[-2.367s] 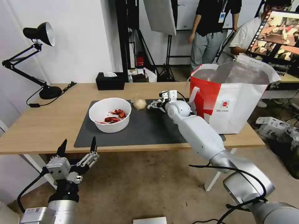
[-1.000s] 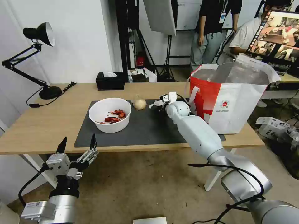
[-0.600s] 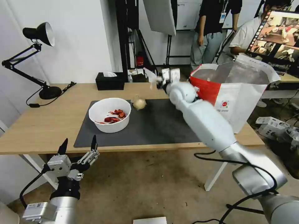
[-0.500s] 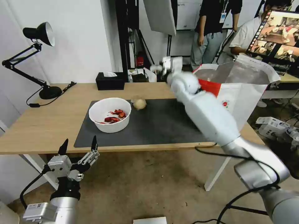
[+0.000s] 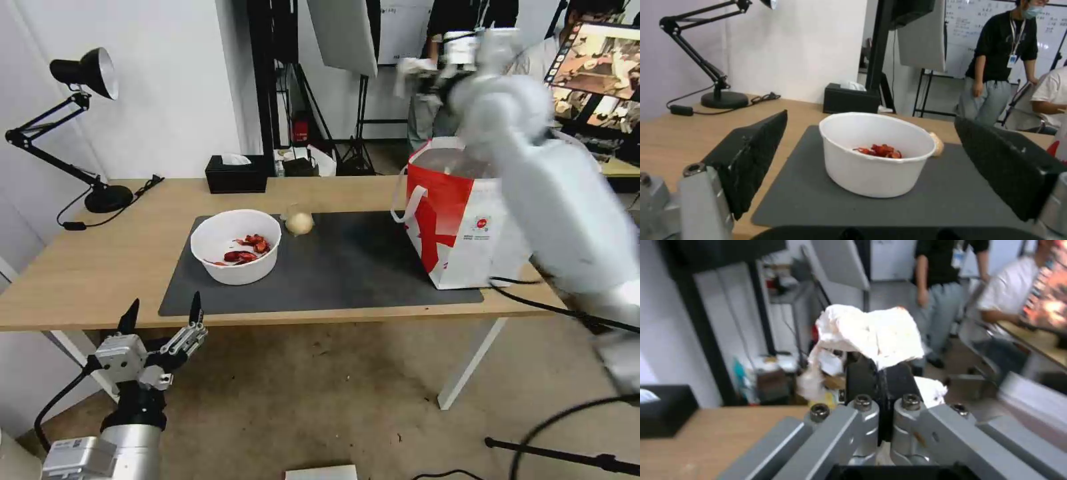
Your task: Pick up the trash from the table and place it into the takeout bag.
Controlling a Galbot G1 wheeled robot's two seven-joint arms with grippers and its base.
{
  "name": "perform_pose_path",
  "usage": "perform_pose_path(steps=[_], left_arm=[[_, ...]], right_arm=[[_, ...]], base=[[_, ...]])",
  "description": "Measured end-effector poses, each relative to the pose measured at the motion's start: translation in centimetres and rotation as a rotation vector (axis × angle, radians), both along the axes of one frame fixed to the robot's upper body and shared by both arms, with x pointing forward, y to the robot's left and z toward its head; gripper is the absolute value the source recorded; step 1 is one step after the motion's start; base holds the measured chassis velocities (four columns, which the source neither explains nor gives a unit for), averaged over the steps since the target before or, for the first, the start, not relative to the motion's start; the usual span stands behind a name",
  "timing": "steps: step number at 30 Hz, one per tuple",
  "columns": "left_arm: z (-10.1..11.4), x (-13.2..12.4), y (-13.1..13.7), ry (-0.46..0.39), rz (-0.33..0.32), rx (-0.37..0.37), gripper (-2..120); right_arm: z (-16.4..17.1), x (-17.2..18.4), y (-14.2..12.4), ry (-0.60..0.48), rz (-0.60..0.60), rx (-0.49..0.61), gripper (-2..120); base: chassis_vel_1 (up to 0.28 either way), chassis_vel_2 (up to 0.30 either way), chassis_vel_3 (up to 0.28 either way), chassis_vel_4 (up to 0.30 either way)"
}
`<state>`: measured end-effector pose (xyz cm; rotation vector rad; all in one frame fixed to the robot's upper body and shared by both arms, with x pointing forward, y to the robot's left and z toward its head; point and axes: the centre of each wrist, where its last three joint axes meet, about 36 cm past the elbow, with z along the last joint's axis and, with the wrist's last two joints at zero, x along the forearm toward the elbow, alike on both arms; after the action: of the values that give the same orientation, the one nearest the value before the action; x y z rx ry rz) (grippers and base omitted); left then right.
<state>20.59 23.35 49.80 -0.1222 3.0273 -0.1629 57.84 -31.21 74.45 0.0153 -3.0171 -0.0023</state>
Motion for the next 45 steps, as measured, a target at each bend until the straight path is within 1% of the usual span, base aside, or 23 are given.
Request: perform_pose_path(steps=[1, 4, 5, 7, 8, 10, 12, 14, 15, 17, 18, 19, 23, 24, 27, 28, 30, 31, 34, 40, 43, 44, 45], left_arm=[[0.0, 0.0, 0.0, 0.000, 0.000, 0.000, 100], [0.0, -0.1, -0.1, 0.004, -0.009, 0.000, 100], [0.0, -0.1, -0.1, 0.004, -0.009, 0.000, 100], [-0.1, 0.0, -0.3, 0.005, -0.025, -0.002, 100], [-0.1, 0.0, -0.5, 0.006, -0.031, -0.003, 100], [-0.1, 0.0, -0.5, 0.007, -0.033, -0.003, 100], [-0.1, 0.0, -0.7, 0.011, -0.038, -0.003, 100], [-0.1, 0.0, -0.7, 0.012, -0.039, -0.002, 100], [-0.1, -0.1, -0.7, 0.013, -0.038, 0.000, 100], [-0.1, -0.1, -0.7, 0.014, -0.037, 0.001, 100], [-0.1, -0.1, -0.7, 0.015, -0.034, 0.001, 100], [-0.1, -0.1, -0.7, 0.015, -0.034, 0.001, 100], [-0.2, -0.2, -0.8, 0.016, -0.030, 0.006, 100], [-0.2, -0.2, -0.8, 0.016, -0.030, 0.006, 100], [-0.2, -0.2, -0.8, 0.017, -0.029, 0.009, 100], [-0.2, -0.2, -0.8, 0.017, -0.029, 0.009, 100], [-0.2, -0.2, -0.8, 0.019, -0.028, 0.010, 100], [-0.2, -0.2, -0.8, 0.019, -0.028, 0.010, 100], [-0.2, -0.3, -0.8, 0.020, -0.027, 0.010, 100], [-0.2, -0.3, -0.9, 0.019, -0.025, 0.009, 100], [-0.3, -0.3, -0.9, 0.019, -0.021, 0.010, 100], [-0.3, -0.3, -0.9, 0.019, -0.021, 0.010, 100], [-0.3, -0.4, -1.0, 0.020, -0.019, 0.011, 100]], right_arm=[[0.0, 0.0, 0.0, 0.000, 0.000, 0.000, 0], [-2.2, -2.2, -2.5, 0.056, -0.024, 0.009, 0], [-2.2, -2.2, -2.5, 0.056, -0.024, 0.009, 0], [-4.2, -3.0, -3.2, 0.098, -0.039, 0.006, 2], [-5.0, -3.2, -3.3, 0.114, -0.046, 0.008, 8], [-5.4, -3.2, -3.4, 0.121, -0.051, 0.009, 10], [-6.2, -3.0, -3.4, 0.136, -0.066, 0.021, 22], [-6.4, -2.9, -3.5, 0.138, -0.071, 0.024, 25], [-6.6, -2.8, -3.6, 0.141, -0.078, 0.027, 32], [-6.7, -2.7, -3.6, 0.143, -0.081, 0.029, 34], [-6.7, -2.7, -3.6, 0.143, -0.083, 0.030, 41], [-6.7, -2.7, -3.6, 0.143, -0.083, 0.030, 41], [-7.0, -2.8, -3.5, 0.141, -0.084, 0.029, 61], [-7.0, -2.8, -3.5, 0.141, -0.084, 0.029, 61], [-6.8, -3.0, -3.3, 0.129, -0.080, 0.028, 75], [-6.8, -3.0, -3.3, 0.129, -0.080, 0.028, 75], [-6.3, -3.4, -2.9, 0.105, -0.070, 0.028, 85], [-6.3, -3.4, -2.9, 0.105, -0.070, 0.028, 85], [-4.4, -4.8, -1.6, 0.033, -0.026, 0.022, 99], [-4.0, -8.6, 1.2, -0.046, 0.074, -0.004, 100], [-6.1, -12.7, 3.2, -0.083, 0.141, -0.033, 100], [-6.1, -12.7, 3.2, -0.083, 0.141, -0.033, 100], [-7.3, -14.1, 3.8, -0.088, 0.157, -0.046, 100]], base=[[0.000, 0.000, 0.000, 0.000], [0.000, 0.000, 0.000, 0.000], [0.000, 0.000, 0.000, 0.000], [0.000, 0.000, 0.000, 0.000], [0.000, 0.000, 0.000, 0.000], [0.000, 0.000, 0.000, 0.000], [0.000, 0.000, 0.000, 0.000], [0.000, 0.000, 0.000, 0.000], [0.000, 0.000, 0.000, 0.000], [0.000, 0.000, 0.000, 0.000], [0.000, 0.000, 0.000, 0.000], [0.000, 0.000, 0.000, 0.000], [0.000, 0.000, 0.000, 0.000], [0.000, 0.000, 0.000, 0.000], [0.000, 0.000, 0.000, 0.000], [0.000, 0.000, 0.000, 0.000], [0.000, 0.000, 0.000, 0.000], [0.000, 0.000, 0.000, 0.000], [0.000, 0.000, 0.000, 0.000], [0.000, 0.000, 0.000, 0.000], [0.000, 0.000, 0.000, 0.000], [0.000, 0.000, 0.000, 0.000], [0.000, 0.000, 0.000, 0.000]])
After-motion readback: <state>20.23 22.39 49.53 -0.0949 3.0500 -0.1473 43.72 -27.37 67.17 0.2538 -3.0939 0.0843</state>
